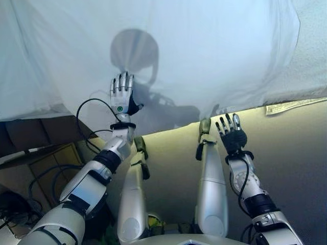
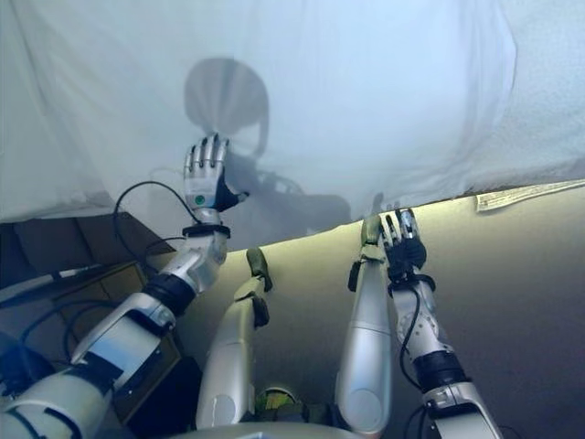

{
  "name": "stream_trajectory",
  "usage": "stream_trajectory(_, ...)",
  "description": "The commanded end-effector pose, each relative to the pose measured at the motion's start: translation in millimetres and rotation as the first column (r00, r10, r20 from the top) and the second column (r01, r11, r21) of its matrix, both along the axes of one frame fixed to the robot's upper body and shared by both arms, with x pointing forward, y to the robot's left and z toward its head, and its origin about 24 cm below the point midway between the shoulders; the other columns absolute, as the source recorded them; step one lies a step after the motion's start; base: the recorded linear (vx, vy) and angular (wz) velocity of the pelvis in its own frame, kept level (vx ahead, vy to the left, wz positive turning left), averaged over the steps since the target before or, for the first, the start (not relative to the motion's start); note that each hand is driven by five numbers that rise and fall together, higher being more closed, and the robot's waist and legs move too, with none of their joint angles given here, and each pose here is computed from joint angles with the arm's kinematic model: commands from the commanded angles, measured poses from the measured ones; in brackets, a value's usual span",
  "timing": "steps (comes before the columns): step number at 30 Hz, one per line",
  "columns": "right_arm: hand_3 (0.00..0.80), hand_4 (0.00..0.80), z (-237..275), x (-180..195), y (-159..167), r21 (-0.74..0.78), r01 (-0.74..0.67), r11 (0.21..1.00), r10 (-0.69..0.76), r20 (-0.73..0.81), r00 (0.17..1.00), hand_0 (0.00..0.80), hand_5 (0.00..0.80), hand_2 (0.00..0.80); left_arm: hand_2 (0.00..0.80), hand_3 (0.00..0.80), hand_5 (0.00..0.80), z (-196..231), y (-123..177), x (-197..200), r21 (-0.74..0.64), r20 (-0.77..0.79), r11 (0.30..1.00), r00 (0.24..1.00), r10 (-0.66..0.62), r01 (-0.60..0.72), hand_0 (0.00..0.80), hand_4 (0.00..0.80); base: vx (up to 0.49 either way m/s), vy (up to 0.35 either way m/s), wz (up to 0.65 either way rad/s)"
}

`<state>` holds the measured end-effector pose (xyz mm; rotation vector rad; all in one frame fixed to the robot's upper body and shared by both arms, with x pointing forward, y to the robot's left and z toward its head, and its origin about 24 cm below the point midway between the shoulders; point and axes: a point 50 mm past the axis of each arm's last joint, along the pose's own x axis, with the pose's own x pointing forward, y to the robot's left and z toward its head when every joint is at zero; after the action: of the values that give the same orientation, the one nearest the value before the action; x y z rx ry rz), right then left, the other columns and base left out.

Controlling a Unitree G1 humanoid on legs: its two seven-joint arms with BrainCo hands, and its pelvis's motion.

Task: Make the bed neatly

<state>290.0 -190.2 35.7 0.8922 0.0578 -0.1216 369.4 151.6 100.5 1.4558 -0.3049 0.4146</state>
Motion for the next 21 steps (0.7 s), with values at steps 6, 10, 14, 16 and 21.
stream_trajectory(6,0.000,0.000,20,3,11,0.044,0.005,0.999,-0.011,0.122,0.992,0.000,0.000,0.000,0.800,0.800,0.800,-15,23,2,0.099,-0.139,0.990,0.984,0.115,-0.102,0.800,0.800,0.047,0.024,-0.09)
stream_trajectory(10,0.000,0.000,22,4,11,0.038,-0.002,0.999,-0.002,0.122,0.993,0.000,0.000,0.000,0.800,0.800,0.800,-12,23,4,0.085,-0.132,0.992,0.986,0.102,-0.092,0.800,0.800,-0.020,0.014,-0.01)
stream_trajectory(14,0.000,0.000,22,3,11,0.041,-0.001,0.999,-0.004,0.114,0.993,0.000,0.000,0.000,0.800,0.800,0.800,-13,24,3,0.073,-0.137,0.994,0.987,0.089,-0.080,0.800,0.800,0.004,0.006,0.00)
stream_trajectory(16,0.000,0.000,23,3,10,0.046,0.005,0.999,-0.010,0.115,0.993,0.000,0.000,0.000,0.800,0.800,0.800,-12,25,4,0.070,-0.135,0.995,0.987,0.082,-0.073,0.800,0.800,-0.088,-0.005,-0.01)
stream_trajectory(21,0.000,0.000,14,-3,7,0.058,0.014,0.998,-0.020,0.094,0.995,0.000,0.000,0.000,0.800,0.800,0.800,-22,27,-1,0.028,-0.148,0.998,0.987,0.059,-0.055,0.800,0.800,0.067,0.000,0.02)
